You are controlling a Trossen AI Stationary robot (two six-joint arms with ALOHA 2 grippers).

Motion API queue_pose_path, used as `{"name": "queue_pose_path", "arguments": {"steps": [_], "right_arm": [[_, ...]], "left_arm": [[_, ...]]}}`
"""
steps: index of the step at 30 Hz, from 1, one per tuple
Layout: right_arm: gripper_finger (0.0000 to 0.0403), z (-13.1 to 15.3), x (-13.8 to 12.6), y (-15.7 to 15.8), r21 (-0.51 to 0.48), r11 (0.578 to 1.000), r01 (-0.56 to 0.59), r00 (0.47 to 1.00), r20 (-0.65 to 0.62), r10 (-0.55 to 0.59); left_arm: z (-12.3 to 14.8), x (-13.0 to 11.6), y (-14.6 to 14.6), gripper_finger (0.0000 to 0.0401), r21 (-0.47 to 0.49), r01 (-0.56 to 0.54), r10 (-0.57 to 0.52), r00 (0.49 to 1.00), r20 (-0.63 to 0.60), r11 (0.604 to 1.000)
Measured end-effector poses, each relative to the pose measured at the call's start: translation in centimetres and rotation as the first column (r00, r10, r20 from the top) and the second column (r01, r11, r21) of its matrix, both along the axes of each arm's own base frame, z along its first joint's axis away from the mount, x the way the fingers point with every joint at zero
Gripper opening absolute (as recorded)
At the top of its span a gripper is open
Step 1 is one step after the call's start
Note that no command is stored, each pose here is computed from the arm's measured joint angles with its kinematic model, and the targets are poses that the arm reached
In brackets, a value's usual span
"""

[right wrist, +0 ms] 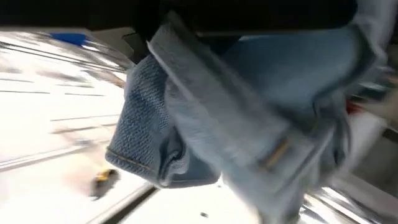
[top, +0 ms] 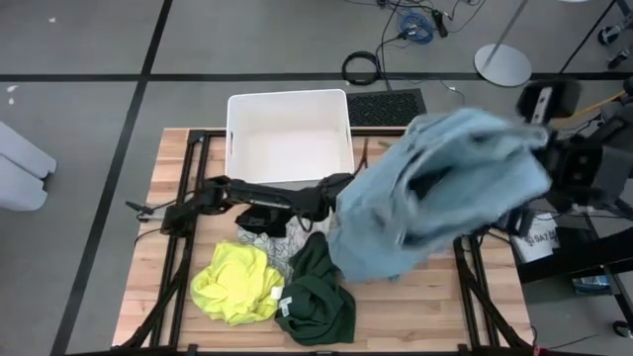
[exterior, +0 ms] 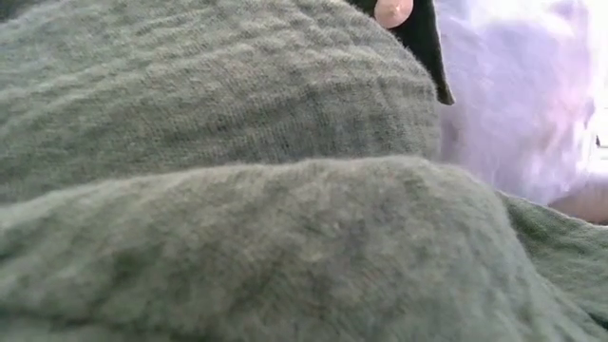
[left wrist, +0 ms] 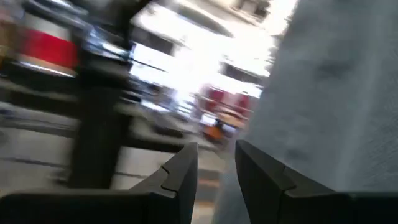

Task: Fold laundry
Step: Fold the denim pants

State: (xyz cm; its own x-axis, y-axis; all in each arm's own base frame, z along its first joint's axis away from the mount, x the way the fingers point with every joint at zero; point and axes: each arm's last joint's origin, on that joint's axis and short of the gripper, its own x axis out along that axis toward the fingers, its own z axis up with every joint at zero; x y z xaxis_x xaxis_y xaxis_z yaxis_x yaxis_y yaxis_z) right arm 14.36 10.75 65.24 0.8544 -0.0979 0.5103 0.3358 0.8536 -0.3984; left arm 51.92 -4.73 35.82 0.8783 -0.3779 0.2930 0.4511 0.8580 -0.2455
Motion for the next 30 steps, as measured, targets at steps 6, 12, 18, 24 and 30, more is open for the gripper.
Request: {"name": "queue_pose_path", "arguments": {"steps": [6,12,18,24,30], "right_arm": [[0.0023,1.7,-3.4,-3.3,-0.008,0.985,0.17,0.981,0.091,-0.169],[0.0023,2.5,-5.9,-5.7,-0.026,0.961,0.274,0.952,0.151,-0.267],[0.0023,3.0,-8.0,-7.8,-0.035,0.929,0.368,0.914,0.197,-0.355],[0.0023,3.3,-10.2,-9.8,-0.011,0.91,0.414,0.887,0.228,-0.401],[0.0023,3.3,-11.6,-10.9,-0.005,0.906,0.423,0.876,0.257,-0.407]], "left_arm": [[4.2,-1.3,-3.4,0.0115,0.051,0.141,-0.144,0.988,0.057,0.989],[8.5,-2.6,-3.2,0.0115,0.072,0.182,-0.19,0.976,0.11,0.981],[11.9,-4.4,0.6,0.0115,0.008,0.118,-0.117,0.968,0.223,0.993],[13.8,-5.6,4.8,0.0115,-0.129,0.069,-0.027,0.953,0.303,0.989],[14.0,-5.9,5.8,0.0115,-0.155,0.069,-0.014,0.944,0.33,0.985]]}}
